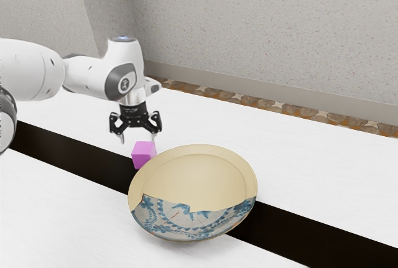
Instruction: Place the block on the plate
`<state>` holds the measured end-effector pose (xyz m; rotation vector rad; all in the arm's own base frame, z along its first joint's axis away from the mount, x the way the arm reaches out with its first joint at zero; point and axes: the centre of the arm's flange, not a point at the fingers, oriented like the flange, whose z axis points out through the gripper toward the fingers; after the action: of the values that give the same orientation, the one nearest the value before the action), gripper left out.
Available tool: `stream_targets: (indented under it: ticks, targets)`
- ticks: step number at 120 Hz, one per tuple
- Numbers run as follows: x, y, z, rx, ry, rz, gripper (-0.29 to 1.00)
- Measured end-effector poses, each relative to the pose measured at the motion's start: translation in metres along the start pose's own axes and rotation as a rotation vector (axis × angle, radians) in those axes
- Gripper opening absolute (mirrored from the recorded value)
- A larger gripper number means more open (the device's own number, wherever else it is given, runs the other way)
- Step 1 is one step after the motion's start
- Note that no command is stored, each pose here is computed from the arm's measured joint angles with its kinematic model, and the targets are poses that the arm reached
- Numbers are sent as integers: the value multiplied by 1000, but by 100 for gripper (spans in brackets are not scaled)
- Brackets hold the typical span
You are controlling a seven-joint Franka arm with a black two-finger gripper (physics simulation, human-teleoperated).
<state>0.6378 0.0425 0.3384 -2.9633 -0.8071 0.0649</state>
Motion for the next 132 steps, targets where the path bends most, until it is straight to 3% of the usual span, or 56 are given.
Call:
stream_targets:
  ticks: [132]
  targets:
    - [31, -1, 63, -13, -15, 178, 70]
